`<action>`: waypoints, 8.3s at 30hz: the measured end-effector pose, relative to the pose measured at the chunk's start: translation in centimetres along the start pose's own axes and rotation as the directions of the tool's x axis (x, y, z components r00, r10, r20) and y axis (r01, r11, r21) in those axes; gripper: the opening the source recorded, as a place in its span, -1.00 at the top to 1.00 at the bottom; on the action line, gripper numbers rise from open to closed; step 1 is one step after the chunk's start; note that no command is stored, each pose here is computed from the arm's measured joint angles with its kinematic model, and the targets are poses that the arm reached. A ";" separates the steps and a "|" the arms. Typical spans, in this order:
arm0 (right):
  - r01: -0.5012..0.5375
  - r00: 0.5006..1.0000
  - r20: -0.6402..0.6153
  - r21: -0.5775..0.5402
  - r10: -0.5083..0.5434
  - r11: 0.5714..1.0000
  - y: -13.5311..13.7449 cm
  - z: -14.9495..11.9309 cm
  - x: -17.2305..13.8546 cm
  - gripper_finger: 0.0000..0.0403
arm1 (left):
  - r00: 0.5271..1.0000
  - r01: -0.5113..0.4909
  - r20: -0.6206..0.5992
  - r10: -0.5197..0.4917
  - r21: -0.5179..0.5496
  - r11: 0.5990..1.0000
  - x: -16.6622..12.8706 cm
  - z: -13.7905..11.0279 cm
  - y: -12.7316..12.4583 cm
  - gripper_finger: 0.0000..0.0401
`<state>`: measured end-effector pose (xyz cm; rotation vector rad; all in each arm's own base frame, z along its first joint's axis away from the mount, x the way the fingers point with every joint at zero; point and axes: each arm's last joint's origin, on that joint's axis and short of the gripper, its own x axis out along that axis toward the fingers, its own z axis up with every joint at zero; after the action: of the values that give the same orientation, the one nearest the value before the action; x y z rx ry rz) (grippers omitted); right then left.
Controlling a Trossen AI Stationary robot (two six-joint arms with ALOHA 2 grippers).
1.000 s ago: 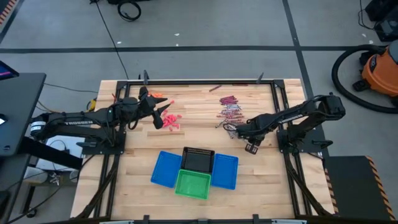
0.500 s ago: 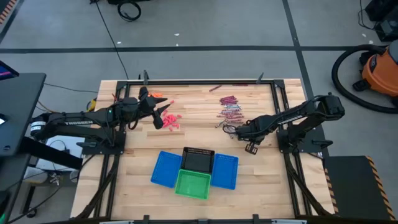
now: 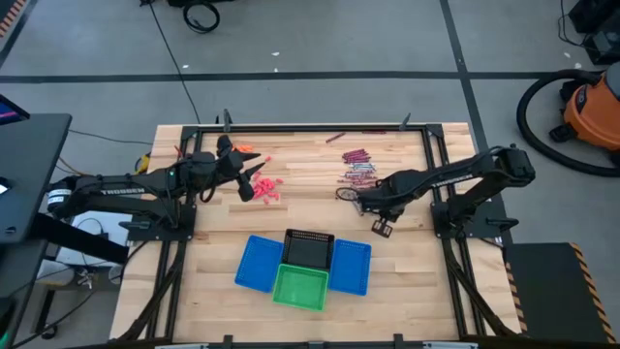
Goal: Sort crayons
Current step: Put the black crayon into the black bin
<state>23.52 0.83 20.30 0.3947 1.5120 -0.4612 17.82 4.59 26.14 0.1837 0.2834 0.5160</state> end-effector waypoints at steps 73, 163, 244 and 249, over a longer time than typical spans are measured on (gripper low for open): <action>-0.145 0.851 0.360 -0.540 0.383 0.829 17.9 15.8 -0.5 0.95 | 0.982 0.178 0.085 -0.169 -0.119 0.977 -4.7 -2.2 0.3 0.29; 0.054 0.966 0.259 -0.120 -0.022 0.991 4.9 6.8 -3.0 0.39 | 0.985 0.155 0.097 -0.143 -0.136 0.978 -4.7 -2.0 0.5 0.29; 0.014 0.993 -0.115 -0.171 -0.035 0.985 -9.2 3.1 6.4 0.54 | 0.994 0.070 0.094 -0.062 -0.082 0.994 -4.5 -2.0 1.2 0.29; -0.018 0.988 -0.156 -0.126 -0.001 0.992 -9.4 3.3 7.1 0.59 | 0.994 0.070 0.094 -0.062 -0.080 0.994 -4.5 -2.0 1.2 0.29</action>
<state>21.47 -9.17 13.62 0.3436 1.6810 -0.3311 12.94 3.52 25.49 0.1163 0.1776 0.4516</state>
